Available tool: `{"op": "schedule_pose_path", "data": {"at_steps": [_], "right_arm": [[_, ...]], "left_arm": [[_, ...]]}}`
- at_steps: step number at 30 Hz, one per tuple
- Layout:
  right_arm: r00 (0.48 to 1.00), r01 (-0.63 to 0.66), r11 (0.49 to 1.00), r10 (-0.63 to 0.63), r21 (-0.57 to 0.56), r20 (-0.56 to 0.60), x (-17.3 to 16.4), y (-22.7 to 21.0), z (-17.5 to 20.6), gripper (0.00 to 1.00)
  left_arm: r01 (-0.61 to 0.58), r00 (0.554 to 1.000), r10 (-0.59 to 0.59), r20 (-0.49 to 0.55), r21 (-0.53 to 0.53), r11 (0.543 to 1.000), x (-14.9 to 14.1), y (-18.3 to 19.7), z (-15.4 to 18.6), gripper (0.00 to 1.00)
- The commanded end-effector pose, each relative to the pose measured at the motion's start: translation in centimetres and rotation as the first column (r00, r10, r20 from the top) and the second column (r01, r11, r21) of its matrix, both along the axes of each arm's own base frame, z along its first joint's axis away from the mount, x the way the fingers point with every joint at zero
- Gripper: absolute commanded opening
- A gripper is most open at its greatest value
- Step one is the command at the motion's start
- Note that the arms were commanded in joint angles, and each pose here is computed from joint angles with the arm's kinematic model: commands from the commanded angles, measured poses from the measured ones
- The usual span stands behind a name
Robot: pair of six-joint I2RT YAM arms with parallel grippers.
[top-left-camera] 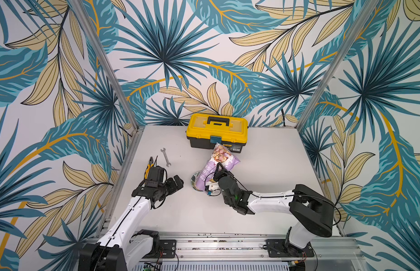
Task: Pour the oats into the breakfast bowl
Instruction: Pour the oats into the bowl.
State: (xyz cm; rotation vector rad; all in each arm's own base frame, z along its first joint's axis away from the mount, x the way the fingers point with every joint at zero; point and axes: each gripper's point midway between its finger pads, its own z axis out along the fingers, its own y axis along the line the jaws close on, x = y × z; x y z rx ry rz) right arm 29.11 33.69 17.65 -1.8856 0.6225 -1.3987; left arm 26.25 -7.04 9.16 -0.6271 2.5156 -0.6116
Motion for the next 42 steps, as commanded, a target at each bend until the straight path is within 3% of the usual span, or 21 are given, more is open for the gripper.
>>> {"op": "schedule_pose_path", "data": {"at_steps": [1,9,18,32,42], "right_arm": [[0.998,0.034,0.987,-0.041,0.158,0.042,0.6,-0.4,5.6,0.0],[0.995,0.101,0.981,-0.1,0.166,-0.013,1.2,-0.2,5.2,0.0],[0.979,0.188,0.978,-0.179,0.092,-0.1,1.4,-0.8,4.5,0.0],[0.968,0.247,0.968,-0.244,0.043,-0.063,1.7,-0.5,5.8,0.0],[0.975,0.22,0.973,-0.219,0.071,-0.017,1.0,1.8,6.8,0.0]], "left_arm": [[0.0,0.999,-0.001,0.033,0.02,1.0,0.6,0.4,1.1,1.0],[0.003,1.0,-0.003,0.028,0.023,1.0,0.4,0.4,1.0,1.0],[0.003,1.0,-0.003,0.03,0.025,1.0,0.4,0.4,1.2,1.0],[0.022,0.999,-0.023,0.038,0.025,0.999,0.6,0.2,1.7,1.0],[0.051,0.998,-0.052,0.027,0.033,0.998,0.4,0.0,1.5,1.0]]}}
